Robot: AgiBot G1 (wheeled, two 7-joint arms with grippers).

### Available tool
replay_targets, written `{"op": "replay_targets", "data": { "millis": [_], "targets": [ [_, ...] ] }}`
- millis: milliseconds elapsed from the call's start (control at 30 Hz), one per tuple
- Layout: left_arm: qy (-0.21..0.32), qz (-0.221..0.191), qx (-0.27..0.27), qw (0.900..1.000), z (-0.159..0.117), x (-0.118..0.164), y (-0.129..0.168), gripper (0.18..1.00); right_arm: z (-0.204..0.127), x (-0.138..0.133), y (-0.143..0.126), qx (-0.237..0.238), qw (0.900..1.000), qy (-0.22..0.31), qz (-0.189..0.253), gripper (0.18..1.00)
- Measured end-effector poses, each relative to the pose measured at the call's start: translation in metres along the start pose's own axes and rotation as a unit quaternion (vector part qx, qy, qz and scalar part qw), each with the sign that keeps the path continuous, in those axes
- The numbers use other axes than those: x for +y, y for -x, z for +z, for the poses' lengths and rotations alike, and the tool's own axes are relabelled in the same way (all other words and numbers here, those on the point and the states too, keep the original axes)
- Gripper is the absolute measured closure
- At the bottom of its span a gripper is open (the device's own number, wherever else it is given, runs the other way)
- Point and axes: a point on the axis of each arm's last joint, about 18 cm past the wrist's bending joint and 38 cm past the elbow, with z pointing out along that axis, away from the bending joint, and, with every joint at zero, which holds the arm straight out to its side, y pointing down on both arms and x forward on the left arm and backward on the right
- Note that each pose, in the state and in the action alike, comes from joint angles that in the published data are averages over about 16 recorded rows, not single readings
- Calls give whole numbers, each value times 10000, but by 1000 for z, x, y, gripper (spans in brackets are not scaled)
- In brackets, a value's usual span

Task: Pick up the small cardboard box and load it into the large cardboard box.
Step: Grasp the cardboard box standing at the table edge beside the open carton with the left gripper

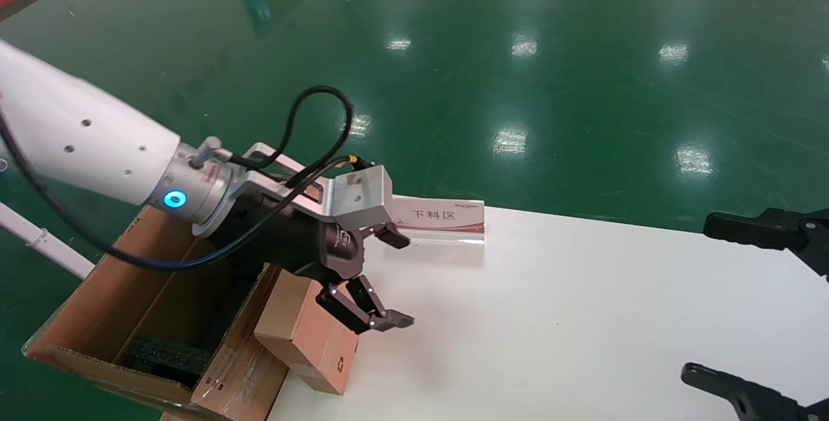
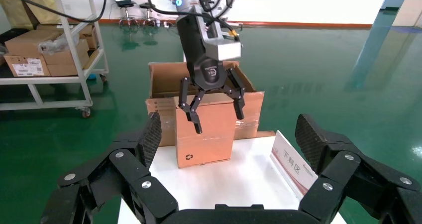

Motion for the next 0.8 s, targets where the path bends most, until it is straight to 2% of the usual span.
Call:
{"op": "replay_targets", "data": {
  "millis": [167,333,567,800],
  "targets": [
    [618,-368,-228,9971,-4,-1,10,184,0,0,0,0,10000,0,0,178],
    [1060,-783,-507,9900,-12,-2,18,184,0,0,0,0,10000,0,0,178],
    [1398,-1293,-863,9779,-26,-5,25,184,0,0,0,0,10000,0,0,178],
    [1657,-1614,-1084,9668,-35,-5,28,184,0,0,0,0,10000,0,0,178]
  ]
}}
